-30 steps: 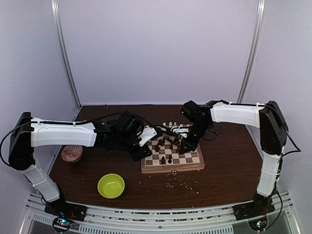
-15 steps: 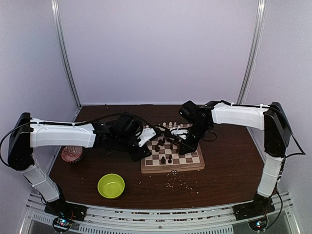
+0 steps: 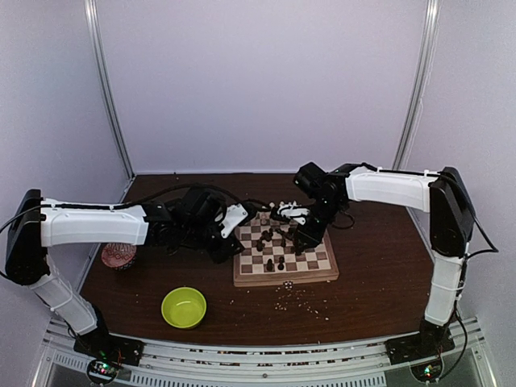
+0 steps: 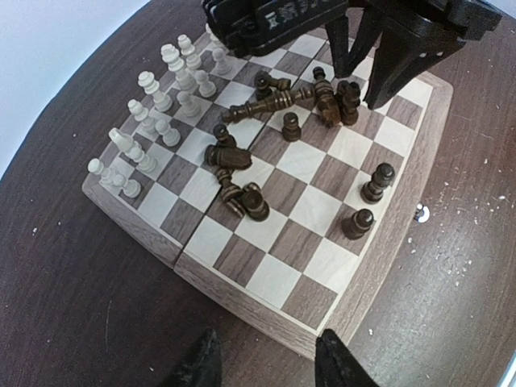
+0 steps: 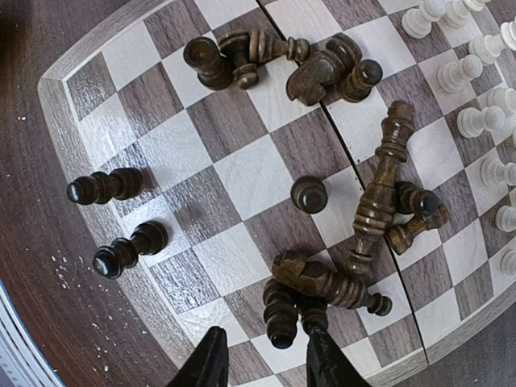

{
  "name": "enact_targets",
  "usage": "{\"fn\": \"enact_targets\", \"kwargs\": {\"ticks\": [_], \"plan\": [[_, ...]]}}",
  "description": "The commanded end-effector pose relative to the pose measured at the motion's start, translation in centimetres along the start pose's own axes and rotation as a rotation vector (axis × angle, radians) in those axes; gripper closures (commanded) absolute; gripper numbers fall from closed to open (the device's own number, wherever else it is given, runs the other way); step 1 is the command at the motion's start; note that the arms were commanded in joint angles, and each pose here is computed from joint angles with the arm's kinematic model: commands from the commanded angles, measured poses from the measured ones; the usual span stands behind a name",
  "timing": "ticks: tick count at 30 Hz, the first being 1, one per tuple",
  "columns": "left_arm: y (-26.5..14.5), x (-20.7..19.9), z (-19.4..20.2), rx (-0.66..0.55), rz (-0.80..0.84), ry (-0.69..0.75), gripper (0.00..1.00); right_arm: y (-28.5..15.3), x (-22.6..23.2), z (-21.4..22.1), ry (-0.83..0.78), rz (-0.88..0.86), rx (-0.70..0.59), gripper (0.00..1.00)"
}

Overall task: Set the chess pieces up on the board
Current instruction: Pick up the bishop from the chessboard.

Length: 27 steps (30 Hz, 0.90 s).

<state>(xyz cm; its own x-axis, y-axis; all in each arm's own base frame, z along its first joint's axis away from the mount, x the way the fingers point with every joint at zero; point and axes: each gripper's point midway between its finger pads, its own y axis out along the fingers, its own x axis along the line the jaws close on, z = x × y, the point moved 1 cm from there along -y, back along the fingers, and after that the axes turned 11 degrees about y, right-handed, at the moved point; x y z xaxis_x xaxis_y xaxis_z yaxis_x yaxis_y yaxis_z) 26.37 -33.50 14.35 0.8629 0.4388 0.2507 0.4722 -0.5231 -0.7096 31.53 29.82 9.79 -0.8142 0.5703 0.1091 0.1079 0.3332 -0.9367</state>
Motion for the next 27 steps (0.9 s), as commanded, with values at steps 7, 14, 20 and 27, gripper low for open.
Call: {"fn": "enact_targets", "kwargs": {"ticks": [7,14,20,27], "plan": [[-0.5,0.6,-1.2,-0.056,-0.017,-0.027,0.58,0.9,-0.1,-0.5,0.017,-0.018,0.018,0.76],[-0.2,0.4,-1.1,-0.054,-0.007,-0.029,0.58,1.1,0.2,0.2,0.019,-0.032,0.033,0.85],[0.0,0.3,-1.0,-0.049,-0.005,-0.027,0.58,1.1,0.1,0.4,0.021,-0.021,0.032,0.85],[0.0,0.4,-1.1,-0.047,-0.007,-0.023,0.58,1.6,-0.1,0.5,0.025,-0.013,0.042,0.83]]}}
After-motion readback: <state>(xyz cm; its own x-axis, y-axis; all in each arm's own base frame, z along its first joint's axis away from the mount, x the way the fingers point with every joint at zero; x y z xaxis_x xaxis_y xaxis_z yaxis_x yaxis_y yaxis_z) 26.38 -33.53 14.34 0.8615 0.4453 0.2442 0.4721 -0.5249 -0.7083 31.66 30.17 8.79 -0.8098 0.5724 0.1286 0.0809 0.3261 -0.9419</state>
